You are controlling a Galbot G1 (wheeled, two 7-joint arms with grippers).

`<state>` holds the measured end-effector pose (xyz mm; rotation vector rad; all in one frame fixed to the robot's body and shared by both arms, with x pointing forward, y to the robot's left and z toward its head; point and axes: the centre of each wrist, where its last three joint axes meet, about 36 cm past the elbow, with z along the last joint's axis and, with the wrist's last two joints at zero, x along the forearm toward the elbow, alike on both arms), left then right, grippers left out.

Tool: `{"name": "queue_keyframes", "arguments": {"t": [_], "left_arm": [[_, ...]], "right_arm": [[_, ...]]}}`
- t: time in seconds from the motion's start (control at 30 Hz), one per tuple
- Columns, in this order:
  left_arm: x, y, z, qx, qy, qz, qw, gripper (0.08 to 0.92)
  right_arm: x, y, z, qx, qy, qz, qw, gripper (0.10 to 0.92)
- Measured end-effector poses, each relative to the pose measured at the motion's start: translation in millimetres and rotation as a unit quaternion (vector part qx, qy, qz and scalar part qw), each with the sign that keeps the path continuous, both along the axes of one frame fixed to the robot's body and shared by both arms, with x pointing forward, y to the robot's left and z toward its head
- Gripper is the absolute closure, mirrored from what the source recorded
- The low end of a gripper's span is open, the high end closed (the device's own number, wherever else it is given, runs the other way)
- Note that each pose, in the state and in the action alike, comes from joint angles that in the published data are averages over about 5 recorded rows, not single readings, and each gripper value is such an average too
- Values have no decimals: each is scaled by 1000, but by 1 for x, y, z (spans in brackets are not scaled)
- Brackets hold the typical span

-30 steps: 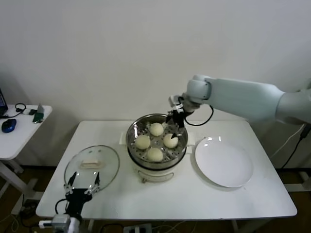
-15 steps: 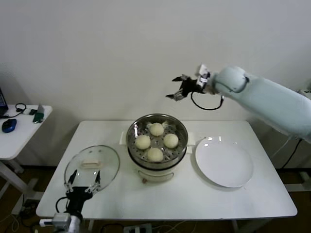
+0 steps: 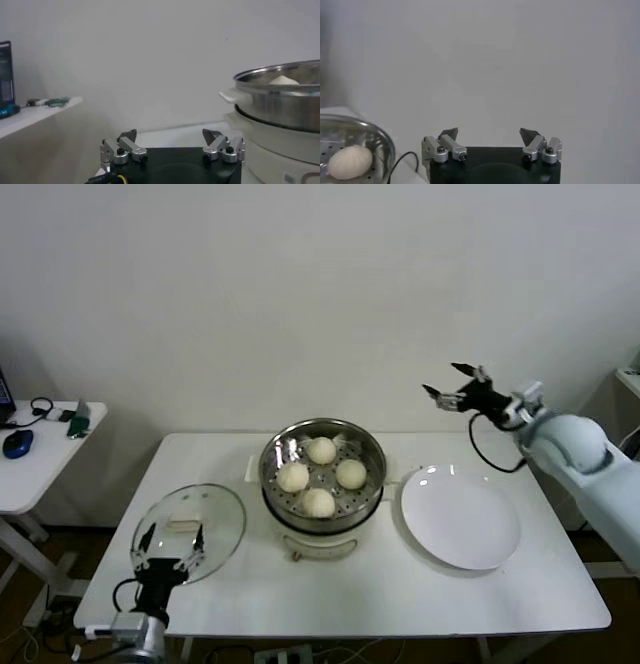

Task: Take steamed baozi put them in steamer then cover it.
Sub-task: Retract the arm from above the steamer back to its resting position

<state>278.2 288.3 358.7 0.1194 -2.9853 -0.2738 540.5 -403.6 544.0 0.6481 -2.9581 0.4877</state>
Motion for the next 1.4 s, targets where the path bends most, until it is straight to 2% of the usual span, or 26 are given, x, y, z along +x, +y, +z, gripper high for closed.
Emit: {"name": "queue_keyframes", "arguments": {"t": [0.2,0.4,0.67,0.8,0.93,1.2,1.4], "left_arm": [[2,9,-4,41,-11,3,999,177],[2,17,-3,99,-28,3,995,177],[5,24,0,211,-55,-2,976,177],[6,29,-3,296,-66,-1,953,177],[9,31,-14,382,-66,-2,922,177],[17,41,-55,531,-28,-14,847,177],[26,48,-80,587,4,-25,809,177]], "right_arm": [[-57,-26,-60,46,-10,-44,998,200],[-126,-31,-141,86,13,-74,993,199],[-205,-16,-221,131,5,-105,986,200],[-228,-6,-244,147,-4,-124,981,200],[-245,3,-261,154,-6,-143,978,200],[-269,18,-278,159,-3,-171,972,200],[-277,27,-283,162,-5,-183,970,200]]}}
